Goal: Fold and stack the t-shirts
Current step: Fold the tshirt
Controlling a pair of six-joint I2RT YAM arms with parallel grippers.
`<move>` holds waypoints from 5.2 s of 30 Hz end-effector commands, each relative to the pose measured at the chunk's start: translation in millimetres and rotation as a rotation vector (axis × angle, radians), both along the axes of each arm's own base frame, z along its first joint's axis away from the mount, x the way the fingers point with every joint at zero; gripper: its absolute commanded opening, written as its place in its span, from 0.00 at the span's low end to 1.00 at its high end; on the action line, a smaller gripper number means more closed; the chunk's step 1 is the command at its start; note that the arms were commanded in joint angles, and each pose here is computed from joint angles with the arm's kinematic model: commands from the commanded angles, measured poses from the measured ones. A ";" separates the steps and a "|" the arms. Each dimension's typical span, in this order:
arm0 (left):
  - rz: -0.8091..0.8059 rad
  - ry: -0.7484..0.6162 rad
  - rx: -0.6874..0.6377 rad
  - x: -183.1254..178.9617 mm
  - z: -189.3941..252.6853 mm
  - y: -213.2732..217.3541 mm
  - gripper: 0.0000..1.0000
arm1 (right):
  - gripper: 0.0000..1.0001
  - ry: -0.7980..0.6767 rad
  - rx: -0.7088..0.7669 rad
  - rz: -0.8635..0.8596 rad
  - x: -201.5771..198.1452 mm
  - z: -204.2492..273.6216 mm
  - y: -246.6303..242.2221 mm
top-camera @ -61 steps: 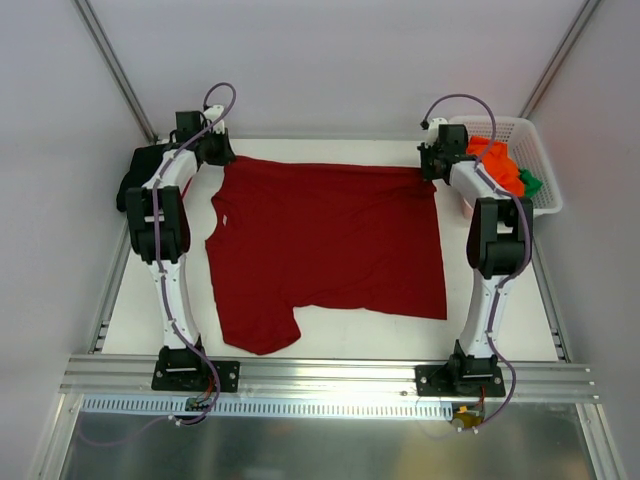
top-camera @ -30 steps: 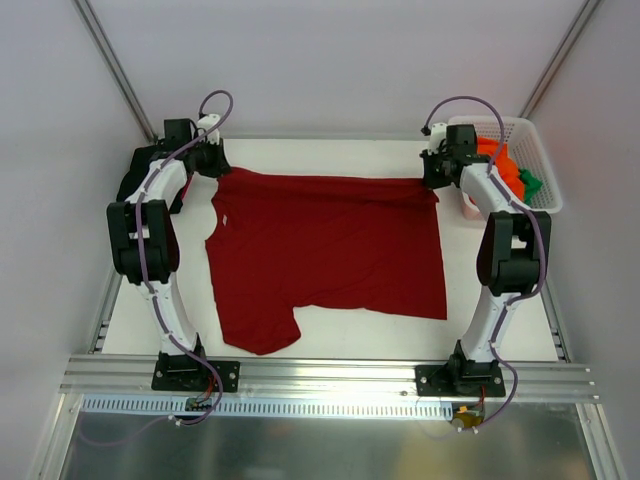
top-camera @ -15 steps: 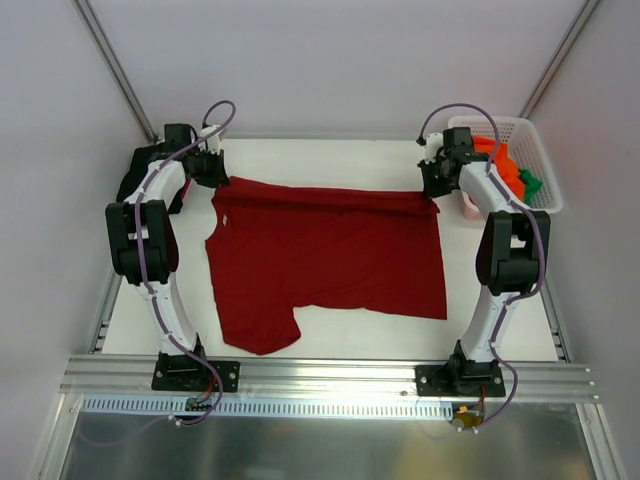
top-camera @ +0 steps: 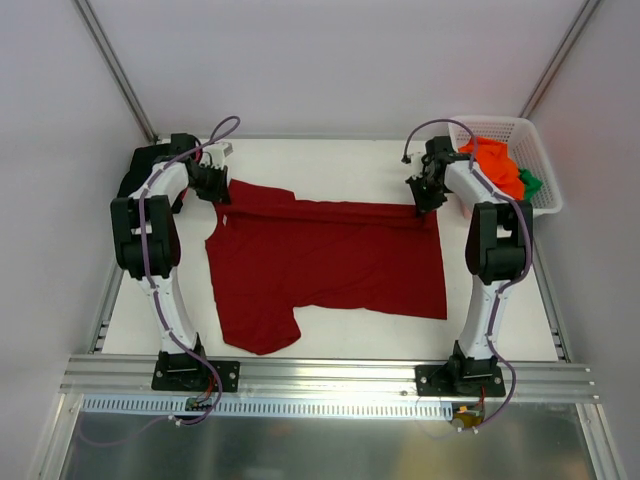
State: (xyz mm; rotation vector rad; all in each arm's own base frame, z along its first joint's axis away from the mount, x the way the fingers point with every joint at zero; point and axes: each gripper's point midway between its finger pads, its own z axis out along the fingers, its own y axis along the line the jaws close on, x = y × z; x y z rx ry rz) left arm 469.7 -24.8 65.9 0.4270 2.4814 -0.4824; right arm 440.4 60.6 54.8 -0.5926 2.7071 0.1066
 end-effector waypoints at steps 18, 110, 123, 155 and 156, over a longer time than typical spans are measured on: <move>-0.066 0.119 -0.038 -61.1 -11.5 -6.3 0.00 | 0.00 0.114 -0.085 0.037 -37.5 -16.2 -15.4; -0.443 -0.014 -0.392 -102.9 54.3 -31.6 0.00 | 0.00 0.020 0.621 0.443 -91.3 52.4 -4.4; -0.378 -0.094 -0.431 -82.6 90.1 -18.1 0.00 | 0.00 -0.130 0.521 0.181 -48.2 64.3 -32.5; -0.426 0.127 -0.282 -169.9 23.3 6.2 0.00 | 0.00 0.013 0.262 0.188 -107.6 10.6 -60.5; -0.426 0.129 -0.276 -171.4 22.1 7.6 0.00 | 0.00 0.014 0.260 0.186 -108.3 9.8 -60.9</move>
